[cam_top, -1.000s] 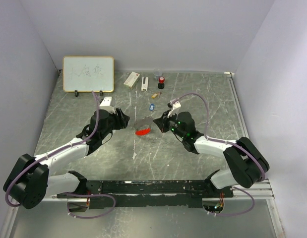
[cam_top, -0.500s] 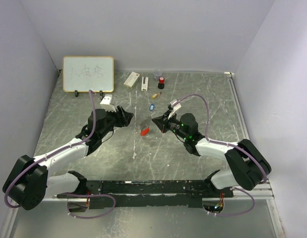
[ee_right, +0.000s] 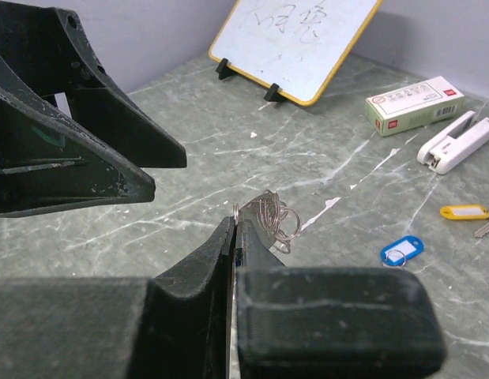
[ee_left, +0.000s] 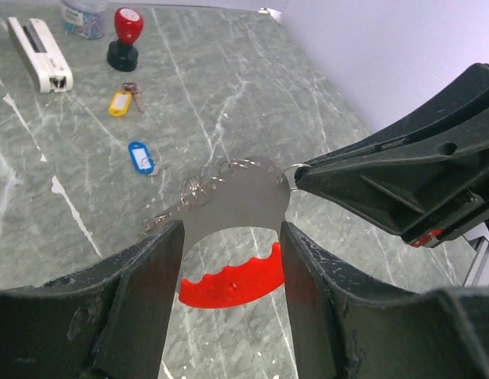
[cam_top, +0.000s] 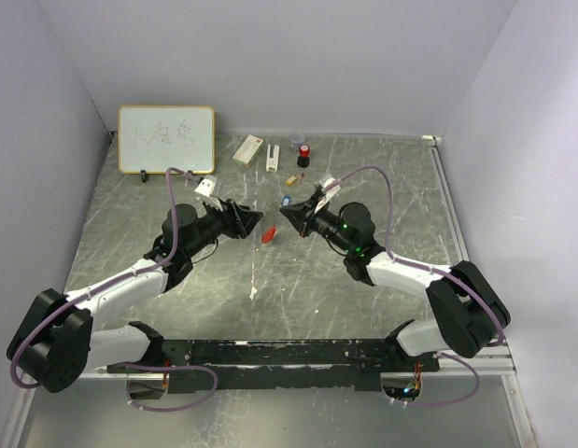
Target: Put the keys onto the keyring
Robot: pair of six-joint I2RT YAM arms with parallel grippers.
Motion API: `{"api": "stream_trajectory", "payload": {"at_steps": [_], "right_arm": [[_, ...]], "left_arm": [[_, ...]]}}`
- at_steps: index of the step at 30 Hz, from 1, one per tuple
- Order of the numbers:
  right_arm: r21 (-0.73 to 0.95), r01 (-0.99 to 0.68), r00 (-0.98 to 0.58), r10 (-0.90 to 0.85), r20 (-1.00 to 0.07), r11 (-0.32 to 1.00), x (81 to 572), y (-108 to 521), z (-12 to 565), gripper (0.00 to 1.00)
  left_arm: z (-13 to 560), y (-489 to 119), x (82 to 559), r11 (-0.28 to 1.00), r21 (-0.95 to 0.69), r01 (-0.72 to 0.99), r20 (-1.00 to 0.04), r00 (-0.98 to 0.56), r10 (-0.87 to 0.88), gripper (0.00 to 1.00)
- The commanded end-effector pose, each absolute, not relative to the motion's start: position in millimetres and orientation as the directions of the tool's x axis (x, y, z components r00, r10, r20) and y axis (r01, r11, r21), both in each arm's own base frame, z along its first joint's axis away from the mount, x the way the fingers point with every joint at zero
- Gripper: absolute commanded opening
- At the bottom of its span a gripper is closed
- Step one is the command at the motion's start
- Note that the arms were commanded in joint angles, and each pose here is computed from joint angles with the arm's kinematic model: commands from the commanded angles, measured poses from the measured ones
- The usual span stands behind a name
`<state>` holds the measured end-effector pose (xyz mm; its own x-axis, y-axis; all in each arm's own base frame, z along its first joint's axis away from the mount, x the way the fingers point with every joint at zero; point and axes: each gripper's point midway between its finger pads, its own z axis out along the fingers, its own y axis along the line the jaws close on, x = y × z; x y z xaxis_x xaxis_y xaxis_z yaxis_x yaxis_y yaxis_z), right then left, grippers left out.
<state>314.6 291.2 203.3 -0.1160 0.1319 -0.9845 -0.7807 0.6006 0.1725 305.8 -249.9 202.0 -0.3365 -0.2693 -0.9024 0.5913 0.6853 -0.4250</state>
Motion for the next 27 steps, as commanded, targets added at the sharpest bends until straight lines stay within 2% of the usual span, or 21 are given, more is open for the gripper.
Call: {"api": "stream_trajectory", "payload": {"at_steps": [1, 27], "right_arm": [[0.124, -0.814, -0.033, 0.168, -0.985, 0.567, 315.8, 296.6, 231.9, 0.00], [0.041, -0.868, 0.022, 0.121, -0.992, 0.494, 306.5, 306.0, 249.6, 0.00]], "left_arm": [[240.8, -265.7, 303.0, 0.610, -0.374, 0.699, -0.926, -0.240, -0.292, 0.63], [241.4, -285.9, 301.1, 0.530, -0.245, 0.812, -0.965, -0.152, -0.214, 0.55]]}}
